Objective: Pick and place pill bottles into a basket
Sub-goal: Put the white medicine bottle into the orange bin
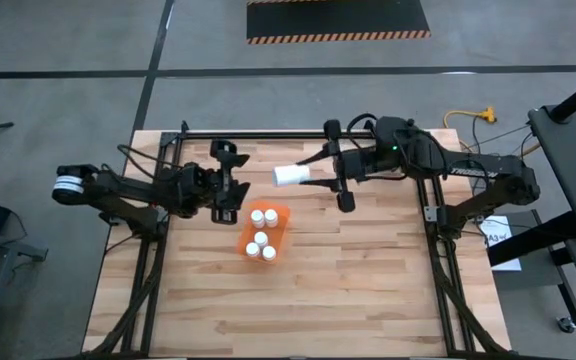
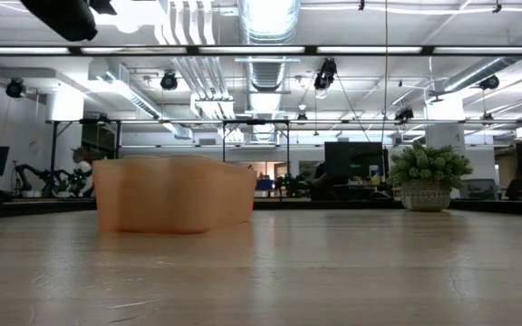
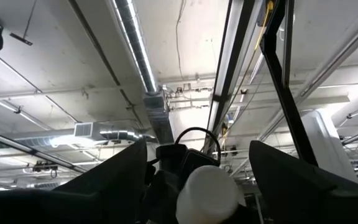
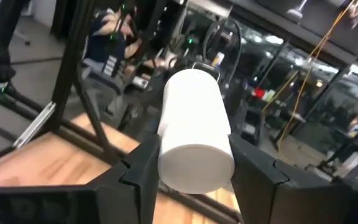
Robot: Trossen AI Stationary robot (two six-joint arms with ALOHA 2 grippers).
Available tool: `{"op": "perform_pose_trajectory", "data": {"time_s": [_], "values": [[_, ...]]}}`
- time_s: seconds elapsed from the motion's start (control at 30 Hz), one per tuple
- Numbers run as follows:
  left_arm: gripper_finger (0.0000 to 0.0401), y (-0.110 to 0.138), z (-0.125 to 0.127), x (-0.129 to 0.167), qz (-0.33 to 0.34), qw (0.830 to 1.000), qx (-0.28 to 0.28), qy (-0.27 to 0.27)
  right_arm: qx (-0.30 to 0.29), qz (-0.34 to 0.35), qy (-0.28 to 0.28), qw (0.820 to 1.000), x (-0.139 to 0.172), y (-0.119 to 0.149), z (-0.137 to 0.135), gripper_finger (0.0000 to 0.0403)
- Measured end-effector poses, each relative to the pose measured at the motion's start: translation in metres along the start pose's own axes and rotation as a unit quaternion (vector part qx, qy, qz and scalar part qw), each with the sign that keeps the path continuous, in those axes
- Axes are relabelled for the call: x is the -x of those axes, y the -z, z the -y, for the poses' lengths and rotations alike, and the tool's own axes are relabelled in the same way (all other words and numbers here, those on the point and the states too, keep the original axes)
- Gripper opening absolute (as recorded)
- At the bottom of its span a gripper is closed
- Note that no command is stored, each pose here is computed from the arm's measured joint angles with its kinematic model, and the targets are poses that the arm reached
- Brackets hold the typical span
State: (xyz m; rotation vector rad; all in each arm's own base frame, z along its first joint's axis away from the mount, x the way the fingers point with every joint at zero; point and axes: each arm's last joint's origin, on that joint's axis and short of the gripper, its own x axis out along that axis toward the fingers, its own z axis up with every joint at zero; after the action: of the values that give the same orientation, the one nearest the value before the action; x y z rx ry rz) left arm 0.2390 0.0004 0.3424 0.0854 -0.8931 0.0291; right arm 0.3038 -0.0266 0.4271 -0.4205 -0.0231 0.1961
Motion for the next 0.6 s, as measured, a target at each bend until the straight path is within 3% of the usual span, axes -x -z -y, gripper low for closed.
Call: {"op": "perform_pose_trajectory", "data": {"time_s": [0.27, 0.4, 0.6], "values": [[0.0265, -0.006, -0.001, 0.024, -0.020, 1.000, 0.007, -0.006, 0.024, -0.063, 0.030, 0.997, 0.001, 0.010, 0.000, 0.0147], [0.0265, -0.005, -0.001, 0.032, -0.029, 0.999, 0.038, -0.006, 0.025, -0.084, 0.018, 0.996, -0.001, 0.015, -0.002, 0.0147], [0.0265, -0.005, -0.001, 0.040, -0.037, 0.998, 0.041, -0.007, 0.053, -0.159, -0.026, 0.986, -0.014, 0.041, -0.009, 0.0147]]}}
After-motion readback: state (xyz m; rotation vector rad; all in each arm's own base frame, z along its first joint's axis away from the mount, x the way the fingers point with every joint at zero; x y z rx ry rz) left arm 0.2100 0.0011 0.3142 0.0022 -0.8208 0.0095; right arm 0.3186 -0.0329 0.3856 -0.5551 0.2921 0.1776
